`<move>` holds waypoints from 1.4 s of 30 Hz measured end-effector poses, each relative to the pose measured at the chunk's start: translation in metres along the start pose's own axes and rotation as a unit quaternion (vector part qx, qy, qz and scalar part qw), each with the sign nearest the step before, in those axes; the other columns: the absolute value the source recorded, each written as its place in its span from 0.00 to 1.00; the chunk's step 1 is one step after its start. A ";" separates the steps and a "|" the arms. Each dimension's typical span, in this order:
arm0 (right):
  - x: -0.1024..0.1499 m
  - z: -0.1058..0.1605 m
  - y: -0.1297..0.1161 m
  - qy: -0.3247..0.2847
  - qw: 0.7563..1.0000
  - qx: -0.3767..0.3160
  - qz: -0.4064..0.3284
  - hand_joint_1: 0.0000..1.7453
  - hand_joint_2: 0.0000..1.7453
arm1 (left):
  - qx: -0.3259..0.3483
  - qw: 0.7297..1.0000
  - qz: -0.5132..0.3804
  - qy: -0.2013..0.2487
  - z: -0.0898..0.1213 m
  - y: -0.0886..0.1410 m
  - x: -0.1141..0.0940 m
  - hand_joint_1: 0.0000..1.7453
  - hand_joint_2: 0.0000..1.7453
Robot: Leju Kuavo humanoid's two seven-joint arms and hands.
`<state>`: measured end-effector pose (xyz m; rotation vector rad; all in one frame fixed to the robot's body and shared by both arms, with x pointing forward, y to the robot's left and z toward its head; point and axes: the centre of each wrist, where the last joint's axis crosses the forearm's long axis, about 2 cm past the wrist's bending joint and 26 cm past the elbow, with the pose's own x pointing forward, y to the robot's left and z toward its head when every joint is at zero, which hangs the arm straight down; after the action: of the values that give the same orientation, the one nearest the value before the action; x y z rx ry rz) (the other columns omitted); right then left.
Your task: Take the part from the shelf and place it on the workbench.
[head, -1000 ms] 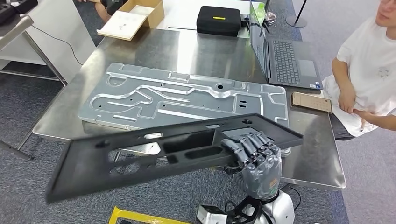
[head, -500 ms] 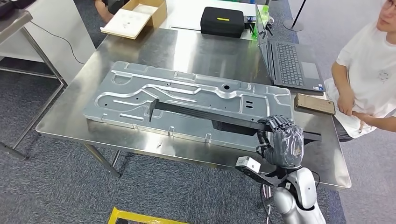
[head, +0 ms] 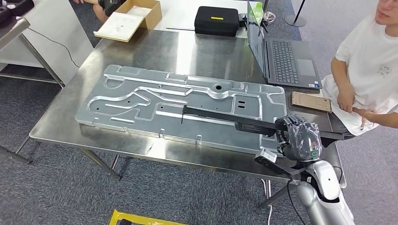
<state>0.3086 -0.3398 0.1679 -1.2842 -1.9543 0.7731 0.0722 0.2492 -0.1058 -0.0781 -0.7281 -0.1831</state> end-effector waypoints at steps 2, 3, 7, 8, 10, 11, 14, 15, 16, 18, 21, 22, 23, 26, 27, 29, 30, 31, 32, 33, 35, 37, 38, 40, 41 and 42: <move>-0.004 0.001 -0.001 0.001 1.000 0.004 0.008 1.00 1.00 | 0.000 1.000 0.000 0.000 0.000 0.000 0.000 0.00 1.00; -0.006 0.001 -0.001 0.001 1.000 0.005 0.009 1.00 1.00 | 0.000 1.000 0.000 0.001 0.000 0.000 -0.001 0.00 1.00; -0.009 0.001 -0.002 0.001 1.000 0.007 0.015 1.00 1.00 | 0.001 1.000 -0.001 -0.001 0.000 0.001 0.000 0.00 1.00; -0.010 0.001 -0.002 0.001 1.000 0.007 0.016 1.00 1.00 | 0.001 1.000 -0.001 -0.001 0.000 0.002 0.000 0.00 1.00; -0.011 0.001 -0.002 0.003 1.000 0.007 0.019 1.00 1.00 | 0.001 1.000 -0.002 -0.001 0.000 0.002 0.000 0.00 1.00; -0.012 0.001 -0.003 0.004 1.000 0.007 0.021 1.00 1.00 | 0.001 1.000 -0.002 -0.001 0.000 0.002 0.000 0.00 1.00; -0.017 0.002 -0.006 0.017 0.999 0.002 0.033 0.50 0.75 | 0.002 1.000 -0.002 -0.003 -0.001 0.003 0.001 0.00 1.00; -0.020 0.002 -0.007 0.025 0.999 0.000 0.035 0.25 0.75 | 0.002 1.000 -0.002 -0.004 -0.001 0.003 0.002 0.00 1.00; -0.023 0.002 -0.009 0.035 0.999 -0.002 0.033 0.00 0.75 | 0.002 1.000 -0.003 -0.005 -0.001 0.003 0.002 0.00 1.00; -0.029 0.003 -0.011 0.057 0.998 -0.002 0.023 0.00 1.00 | 0.003 1.000 -0.005 -0.004 -0.001 0.003 0.001 0.00 1.00; -0.038 0.005 -0.015 0.082 0.997 0.004 0.003 0.00 1.00 | 0.005 1.000 -0.003 -0.005 0.000 0.003 0.000 0.00 0.50; -0.040 0.005 -0.016 0.088 0.996 0.007 -0.004 0.00 1.00 | 0.005 1.000 -0.002 -0.007 -0.001 0.003 0.001 0.00 0.25; -0.043 0.006 -0.017 0.095 0.995 0.013 -0.013 0.00 1.00 | 0.005 1.000 -0.001 -0.008 -0.001 0.004 0.001 0.00 0.00; -0.052 0.008 -0.021 0.137 0.987 0.049 -0.068 0.00 1.00 | 0.008 1.000 0.004 -0.009 0.000 0.004 0.000 0.00 0.00; -0.055 0.008 -0.022 0.153 0.982 0.063 -0.090 0.00 1.00 | 0.009 1.000 0.006 -0.010 0.000 0.004 -0.001 0.00 0.00; -0.064 0.007 -0.026 0.182 0.971 0.087 -0.132 0.00 1.00 | 0.011 1.000 0.007 -0.011 0.001 0.005 -0.001 0.00 0.00; -0.068 0.007 -0.028 0.194 0.965 0.097 -0.149 0.00 1.00 | 0.012 1.000 0.008 -0.012 0.001 0.006 -0.002 0.00 0.00; -0.073 0.007 -0.029 0.205 0.959 0.106 -0.163 0.00 1.00 | 0.013 1.000 0.009 -0.012 0.001 0.007 -0.002 0.00 0.00; -0.077 0.007 -0.031 0.215 0.954 0.115 -0.174 0.00 1.00 | 0.014 1.000 0.010 -0.011 0.002 0.007 -0.003 0.00 0.00; -0.081 0.008 -0.031 0.223 0.949 0.124 -0.183 0.00 1.00 | 0.014 1.000 0.011 -0.010 0.003 0.007 -0.005 0.00 0.00; -0.090 0.010 -0.033 0.241 0.937 0.146 -0.205 0.00 1.00 | 0.017 1.000 0.013 -0.009 0.004 0.008 -0.006 0.00 0.00; -0.101 0.013 -0.037 0.259 0.921 0.175 -0.232 0.00 1.00 | 0.021 1.000 0.015 -0.009 0.004 0.011 -0.007 0.00 0.00; -0.107 0.014 -0.040 0.265 0.914 0.187 -0.242 0.00 1.00 | 0.022 1.000 0.016 -0.010 0.004 0.012 -0.008 0.00 0.00; -0.117 0.016 -0.045 0.274 0.907 0.200 -0.249 0.00 1.00 | 0.024 1.000 0.017 -0.009 0.005 0.013 -0.009 0.00 0.00; -0.120 0.017 -0.047 0.277 0.906 0.202 -0.249 0.00 1.00 | 0.025 1.000 0.018 -0.008 0.006 0.014 -0.010 0.00 0.00; -0.124 0.017 -0.049 0.281 0.903 0.207 -0.251 0.00 1.00 | 0.025 0.999 0.018 -0.008 0.006 0.014 -0.011 0.00 0.00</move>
<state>0.3053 -0.4739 0.1696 -0.6044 -1.4424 0.4485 0.0630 0.2651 -0.1083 -0.0451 -0.7462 -0.1294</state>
